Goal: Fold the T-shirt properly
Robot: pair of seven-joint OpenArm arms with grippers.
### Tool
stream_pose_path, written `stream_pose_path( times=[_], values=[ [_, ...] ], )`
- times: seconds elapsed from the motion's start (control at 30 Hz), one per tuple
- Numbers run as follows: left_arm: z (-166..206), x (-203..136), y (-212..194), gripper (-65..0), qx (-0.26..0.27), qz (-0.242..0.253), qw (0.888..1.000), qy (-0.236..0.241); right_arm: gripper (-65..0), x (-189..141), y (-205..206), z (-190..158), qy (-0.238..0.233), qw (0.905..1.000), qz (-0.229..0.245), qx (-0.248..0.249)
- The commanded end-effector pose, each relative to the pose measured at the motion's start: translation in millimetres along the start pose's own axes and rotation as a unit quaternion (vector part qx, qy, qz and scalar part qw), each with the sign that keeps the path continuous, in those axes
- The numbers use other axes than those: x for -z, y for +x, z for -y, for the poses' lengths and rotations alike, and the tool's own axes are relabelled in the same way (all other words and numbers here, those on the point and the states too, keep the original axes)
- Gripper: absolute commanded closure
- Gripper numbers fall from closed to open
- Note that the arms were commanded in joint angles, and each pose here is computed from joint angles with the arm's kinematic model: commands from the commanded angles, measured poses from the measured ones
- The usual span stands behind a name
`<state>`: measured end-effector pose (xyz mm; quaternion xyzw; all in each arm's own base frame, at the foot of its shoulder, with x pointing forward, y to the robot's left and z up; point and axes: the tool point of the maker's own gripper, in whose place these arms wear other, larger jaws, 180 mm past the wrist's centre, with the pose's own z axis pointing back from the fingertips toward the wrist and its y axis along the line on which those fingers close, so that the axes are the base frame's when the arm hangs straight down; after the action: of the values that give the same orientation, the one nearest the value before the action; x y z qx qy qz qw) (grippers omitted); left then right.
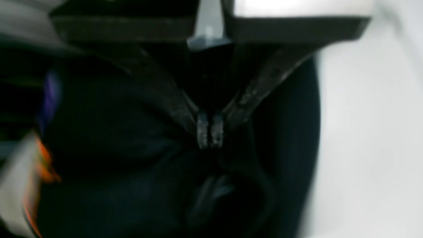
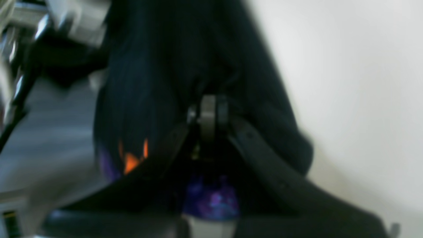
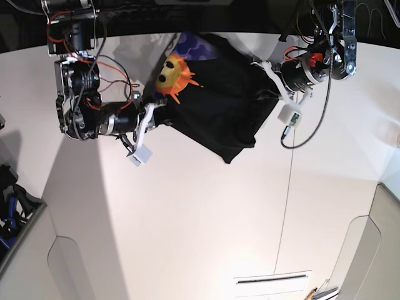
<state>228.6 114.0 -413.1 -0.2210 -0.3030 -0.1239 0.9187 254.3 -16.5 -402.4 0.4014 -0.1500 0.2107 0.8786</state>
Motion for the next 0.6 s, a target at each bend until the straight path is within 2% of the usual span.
stream_pose_path(
  times=[0.0,0.13,0.2,0.27,0.4,0.47,0.57],
  values=[
    [-15,-1,8,0.0,0.010,0.001,1.000,0.030,0.0,-2,0,-6,0.009,0.9999,0.001,-0.005],
    [-22,-1,63,0.0,0.033,0.075,0.996,0.038,0.0,-3,-13,-19,0.021,0.9997,0.010,-0.002],
    [-24,-3,93,0.0,0.045,0.109,0.992,0.040,0.0,-9,-8,-22,0.011,0.9996,0.018,-0.018],
    [-27,-7,117,0.0,0.058,0.127,0.989,0.045,0.0,-24,12,-20,-0.014,0.9977,0.050,-0.044],
    [-37,-31,147,0.0,0.067,0.155,0.984,0.065,0.0,-68,74,-23,-0.060,0.9818,0.150,-0.100],
    [-46,-50,154,0.0,0.068,0.171,0.979,0.081,0.0,-78,94,-39,-0.052,0.9743,0.179,-0.126],
    [-66,-75,157,0.0,0.054,0.194,0.973,0.110,0.0,-64,105,-73,-0.013,0.9699,0.192,-0.149]
  ],
)
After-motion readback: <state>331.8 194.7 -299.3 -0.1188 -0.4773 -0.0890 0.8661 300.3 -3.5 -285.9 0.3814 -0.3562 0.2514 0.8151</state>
